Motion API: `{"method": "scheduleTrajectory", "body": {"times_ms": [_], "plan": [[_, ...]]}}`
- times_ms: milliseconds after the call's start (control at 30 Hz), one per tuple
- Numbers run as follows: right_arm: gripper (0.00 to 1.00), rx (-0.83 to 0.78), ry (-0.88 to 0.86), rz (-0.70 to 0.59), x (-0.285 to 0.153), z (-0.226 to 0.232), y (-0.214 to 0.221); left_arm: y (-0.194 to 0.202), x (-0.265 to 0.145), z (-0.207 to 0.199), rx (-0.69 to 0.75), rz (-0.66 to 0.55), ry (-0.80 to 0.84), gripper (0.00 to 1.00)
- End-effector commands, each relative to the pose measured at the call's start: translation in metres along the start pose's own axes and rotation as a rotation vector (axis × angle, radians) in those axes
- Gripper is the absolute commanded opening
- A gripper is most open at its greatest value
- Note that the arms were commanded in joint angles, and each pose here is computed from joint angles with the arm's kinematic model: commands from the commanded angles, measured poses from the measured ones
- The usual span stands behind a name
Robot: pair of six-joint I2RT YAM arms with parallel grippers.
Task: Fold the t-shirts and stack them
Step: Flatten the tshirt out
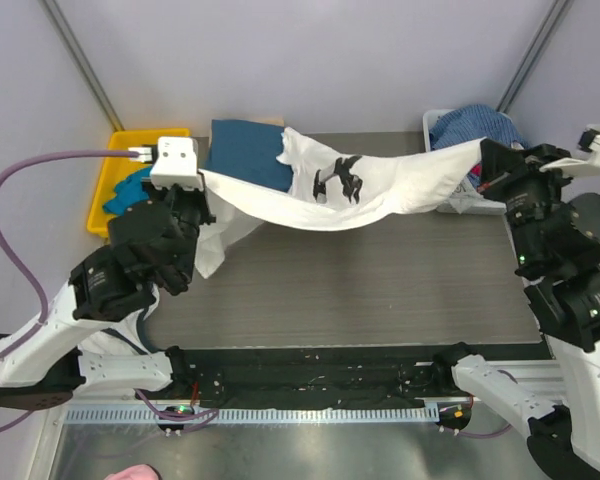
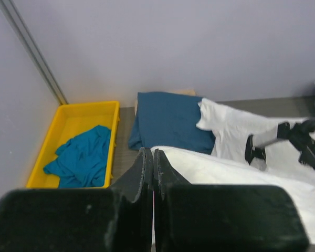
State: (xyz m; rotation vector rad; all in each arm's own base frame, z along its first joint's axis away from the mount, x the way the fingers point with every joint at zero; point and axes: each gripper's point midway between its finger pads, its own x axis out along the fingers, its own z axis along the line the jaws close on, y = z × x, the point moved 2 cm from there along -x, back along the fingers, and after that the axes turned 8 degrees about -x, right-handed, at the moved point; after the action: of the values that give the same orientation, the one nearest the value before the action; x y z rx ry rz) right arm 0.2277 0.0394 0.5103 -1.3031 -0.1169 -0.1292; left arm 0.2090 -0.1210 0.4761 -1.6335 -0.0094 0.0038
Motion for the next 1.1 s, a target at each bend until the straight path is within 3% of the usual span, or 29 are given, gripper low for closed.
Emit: {"method": "scheduleTrajectory", "body": {"times_ms": [0,300,600,933,1033,1067], "plan": [[0.01,-0.044,-0.069,-0.141,-0.022,0.004,-0.052,-0.052,-0.011,0.030,-0.101,-0.096,-0.003,0.00],[0.01,-0.068,-0.212,-0.273,-0.060,0.017,-0.104,-0.078,-0.035,0.057,-0.237,-0.143,0.149,0.00],[0.01,-0.068,-0.269,-0.316,-0.076,0.024,-0.127,-0.079,-0.040,0.048,-0.206,-0.150,0.253,0.00],[0.01,-0.106,-0.182,-0.106,0.007,0.032,-0.039,-0.024,-0.012,0.020,-0.050,-0.162,0.123,0.00],[0.01,-0.134,-0.169,-0.048,0.041,0.041,-0.008,-0.005,0.009,-0.002,0.023,-0.162,0.128,0.00],[0.01,-0.141,-0.164,-0.028,0.058,0.045,0.004,-0.004,0.024,0.004,-0.017,-0.155,0.095,0.00]]}}
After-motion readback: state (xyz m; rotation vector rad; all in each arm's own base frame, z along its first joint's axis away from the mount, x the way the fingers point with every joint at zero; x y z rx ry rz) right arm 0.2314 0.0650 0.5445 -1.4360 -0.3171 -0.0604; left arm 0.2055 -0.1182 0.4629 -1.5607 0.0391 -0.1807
